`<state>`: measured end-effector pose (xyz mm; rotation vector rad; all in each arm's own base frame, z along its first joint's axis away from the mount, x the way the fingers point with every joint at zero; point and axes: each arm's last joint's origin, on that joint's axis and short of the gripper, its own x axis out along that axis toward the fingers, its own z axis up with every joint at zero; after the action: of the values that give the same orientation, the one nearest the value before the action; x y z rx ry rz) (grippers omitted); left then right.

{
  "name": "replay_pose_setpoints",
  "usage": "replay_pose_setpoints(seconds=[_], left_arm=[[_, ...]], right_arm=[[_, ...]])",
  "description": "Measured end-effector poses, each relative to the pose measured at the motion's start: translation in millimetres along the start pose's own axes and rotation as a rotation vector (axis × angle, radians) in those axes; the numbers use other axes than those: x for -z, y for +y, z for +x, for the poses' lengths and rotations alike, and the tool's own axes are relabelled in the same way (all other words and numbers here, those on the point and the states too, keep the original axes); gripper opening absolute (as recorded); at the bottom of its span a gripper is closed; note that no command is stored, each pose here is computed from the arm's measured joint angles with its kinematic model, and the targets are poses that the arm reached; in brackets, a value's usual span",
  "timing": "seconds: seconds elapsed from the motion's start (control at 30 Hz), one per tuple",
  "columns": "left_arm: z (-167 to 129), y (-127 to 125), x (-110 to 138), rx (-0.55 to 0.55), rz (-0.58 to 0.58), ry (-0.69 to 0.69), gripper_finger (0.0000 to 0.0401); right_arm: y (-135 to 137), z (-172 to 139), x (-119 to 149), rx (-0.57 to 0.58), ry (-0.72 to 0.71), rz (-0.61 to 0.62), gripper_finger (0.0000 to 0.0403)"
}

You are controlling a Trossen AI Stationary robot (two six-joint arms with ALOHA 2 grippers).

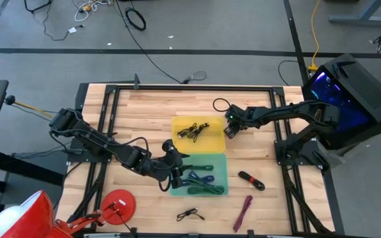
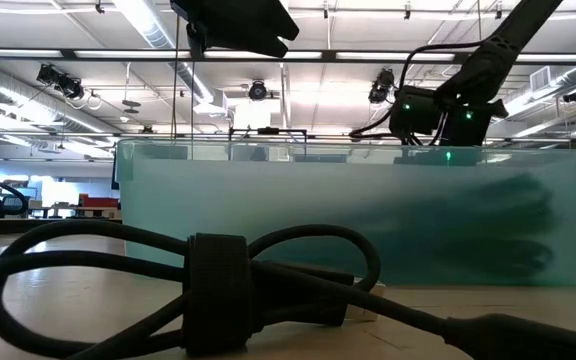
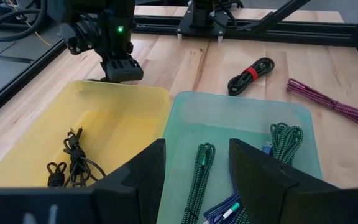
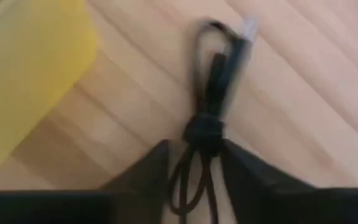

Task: Pick & Place USB Port
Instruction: Put the black charger cable into the yellow bin

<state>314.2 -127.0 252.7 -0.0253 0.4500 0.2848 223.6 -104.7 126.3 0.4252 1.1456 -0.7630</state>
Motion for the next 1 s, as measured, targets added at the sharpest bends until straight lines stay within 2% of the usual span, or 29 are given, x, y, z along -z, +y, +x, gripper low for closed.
replay_pose_setpoints(seconds=[0.1,0.13,0.33,0.43,0.57,0.7,0.83,1.0], left_arm=[[-0.1,-0.1,-0.1,0.000,0.000,0.000,0.0181],[-0.1,-0.1,-0.1,0.000,0.000,0.000,0.0181],[0.0,0.0,-0.1,0.000,0.000,0.000,0.0181],[-0.1,-0.1,-0.1,0.001,0.000,-0.001,0.0181],[0.0,-0.1,-0.1,0.000,0.000,-0.001,0.0181],[0.0,0.0,-0.1,0.000,0.000,0.000,0.0181],[0.0,0.0,0.1,-0.001,0.001,0.001,0.0181],[0.4,0.7,0.0,-0.010,0.002,-0.001,0.0181]], right_arm=[[-2.4,0.6,-0.3,0.003,0.006,-0.005,0.0038],[-3.6,0.8,-0.7,0.010,0.005,-0.009,0.0021],[-14.0,-5.3,-5.5,0.105,0.061,-0.018,0.0007],[-17.5,-18.1,-16.2,0.113,0.043,-0.015,0.0005],[-17.7,-43.4,-31.1,0.081,-0.004,-0.033,0.0003],[-16.2,-83.5,-44.2,0.049,-0.084,-0.056,0.0002],[-8.7,-130.7,-48.4,-0.064,-0.190,-0.083,0.0001],[17.2,-170.6,-30.5,-0.254,-0.294,-0.175,0.0001]])
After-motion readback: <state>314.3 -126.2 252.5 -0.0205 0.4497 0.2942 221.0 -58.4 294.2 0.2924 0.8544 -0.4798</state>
